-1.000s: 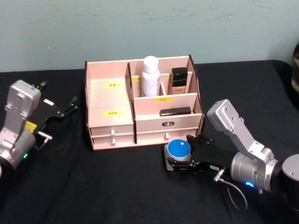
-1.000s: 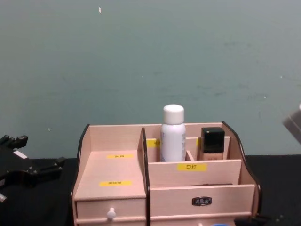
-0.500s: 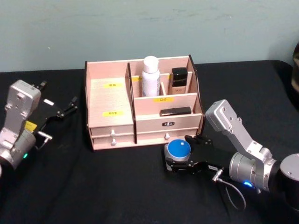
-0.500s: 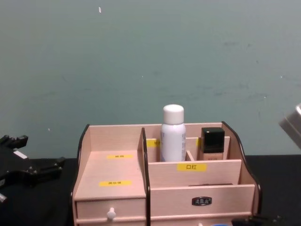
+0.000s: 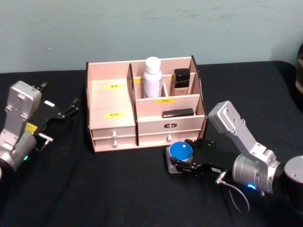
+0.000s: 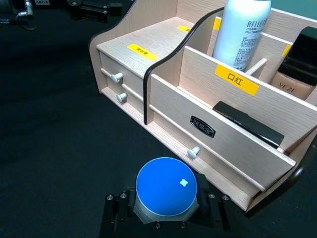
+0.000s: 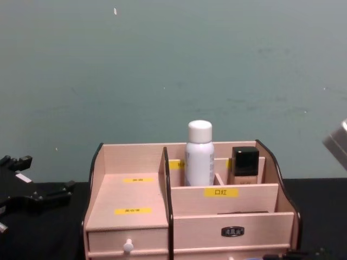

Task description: Pick up the facial cleanser and watermelon frost from the table and place them into the tiered storage box.

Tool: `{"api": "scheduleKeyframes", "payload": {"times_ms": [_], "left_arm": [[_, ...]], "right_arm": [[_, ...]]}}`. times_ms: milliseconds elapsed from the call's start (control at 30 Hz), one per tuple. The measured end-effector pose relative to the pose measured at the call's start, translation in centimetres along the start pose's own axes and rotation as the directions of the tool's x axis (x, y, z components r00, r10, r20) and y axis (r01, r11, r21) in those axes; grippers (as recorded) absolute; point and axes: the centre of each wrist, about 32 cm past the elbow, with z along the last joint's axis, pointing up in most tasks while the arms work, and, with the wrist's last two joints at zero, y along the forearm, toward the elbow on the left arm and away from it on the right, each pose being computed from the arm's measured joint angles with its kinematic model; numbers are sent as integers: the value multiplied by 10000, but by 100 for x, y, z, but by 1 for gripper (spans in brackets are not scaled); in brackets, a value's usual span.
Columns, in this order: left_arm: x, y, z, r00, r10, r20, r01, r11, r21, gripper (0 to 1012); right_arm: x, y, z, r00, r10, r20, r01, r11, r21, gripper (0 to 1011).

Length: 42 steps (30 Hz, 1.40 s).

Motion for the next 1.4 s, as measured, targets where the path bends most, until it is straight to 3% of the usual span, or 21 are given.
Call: {"api": "scheduleKeyframes", "payload": {"times_ms": [967,1200,1400], "left_arm": [[0,0,0,10000,0,1,0,10000,2,1010],[0,0,0,10000,0,0,0,10000,1,1009],[0,0,0,10000,1,0,-1,10000,0,1010]], "right_arm": [[8,-13,-7,10000,7,-51,-7,10000,93,724],[5,-74,84,9999,138,51,-140,9985,521,724],[-45,-144,288,9985,435,346,-471,9928,1104,724]]}}
